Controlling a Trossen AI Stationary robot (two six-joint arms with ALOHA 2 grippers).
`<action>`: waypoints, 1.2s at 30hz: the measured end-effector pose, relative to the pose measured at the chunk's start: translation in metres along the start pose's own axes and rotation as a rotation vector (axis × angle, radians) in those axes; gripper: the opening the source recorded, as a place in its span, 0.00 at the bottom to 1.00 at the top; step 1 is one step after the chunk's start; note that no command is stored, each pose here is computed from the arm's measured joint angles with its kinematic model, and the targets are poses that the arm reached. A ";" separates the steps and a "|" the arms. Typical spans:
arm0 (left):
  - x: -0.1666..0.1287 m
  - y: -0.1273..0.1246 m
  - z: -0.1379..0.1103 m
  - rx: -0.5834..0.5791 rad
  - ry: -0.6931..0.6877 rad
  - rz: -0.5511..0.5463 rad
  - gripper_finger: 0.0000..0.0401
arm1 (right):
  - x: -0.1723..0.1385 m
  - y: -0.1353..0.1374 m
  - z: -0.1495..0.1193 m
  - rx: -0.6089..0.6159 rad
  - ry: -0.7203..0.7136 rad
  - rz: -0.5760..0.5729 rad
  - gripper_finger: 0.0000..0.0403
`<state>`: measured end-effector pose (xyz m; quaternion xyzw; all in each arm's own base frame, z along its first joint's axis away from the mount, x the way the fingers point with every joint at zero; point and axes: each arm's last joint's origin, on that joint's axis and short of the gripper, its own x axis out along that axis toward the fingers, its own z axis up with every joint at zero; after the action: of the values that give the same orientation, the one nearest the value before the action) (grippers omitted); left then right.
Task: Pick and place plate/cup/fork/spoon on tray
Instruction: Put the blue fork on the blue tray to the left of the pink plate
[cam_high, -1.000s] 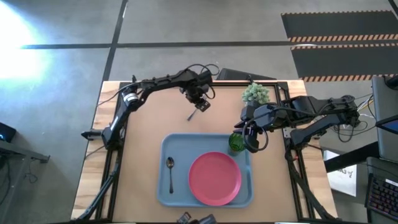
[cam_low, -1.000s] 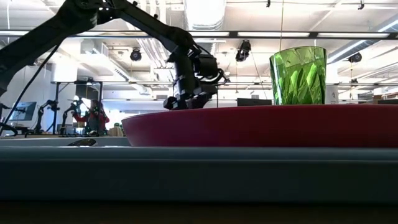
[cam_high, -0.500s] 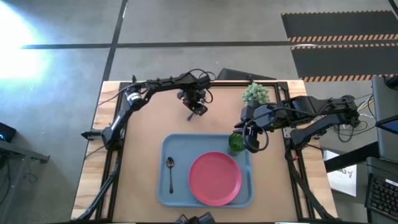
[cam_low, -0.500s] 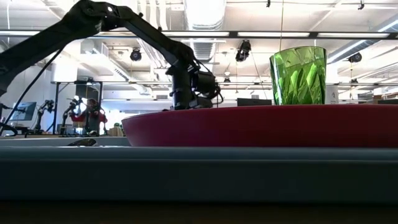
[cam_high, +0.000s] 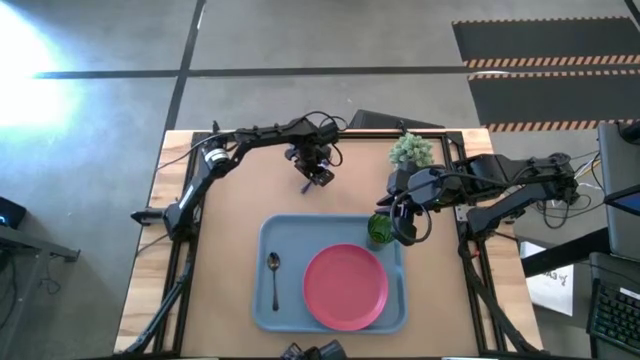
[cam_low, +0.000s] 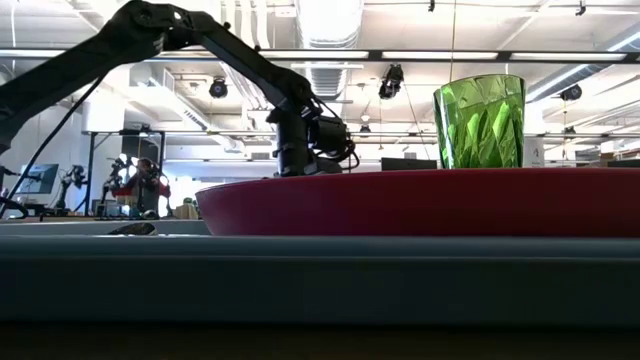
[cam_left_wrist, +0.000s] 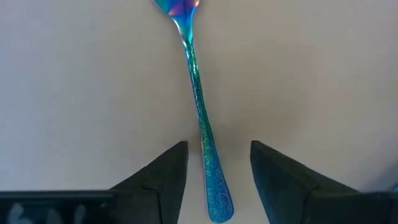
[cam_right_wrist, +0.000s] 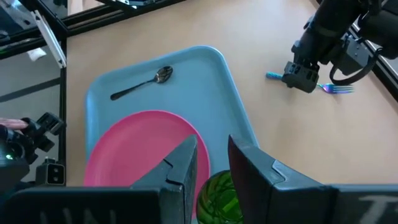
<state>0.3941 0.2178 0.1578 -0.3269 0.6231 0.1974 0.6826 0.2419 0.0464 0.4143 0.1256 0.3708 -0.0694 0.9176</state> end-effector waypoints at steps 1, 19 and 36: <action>0.001 0.000 0.000 0.000 -0.001 0.007 0.38 | 0.000 0.000 0.000 0.000 0.000 0.000 0.20; 0.012 -0.003 -0.007 0.056 0.005 0.078 0.01 | 0.000 0.000 0.000 -0.028 0.006 0.011 0.20; -0.068 -0.021 -0.023 0.031 -0.195 0.077 0.01 | -0.001 -0.001 -0.004 -0.062 0.051 0.018 0.20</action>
<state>0.3815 0.1964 0.2281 -0.2712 0.5689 0.2446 0.7369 0.2386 0.0469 0.4116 0.1023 0.3950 -0.0467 0.9118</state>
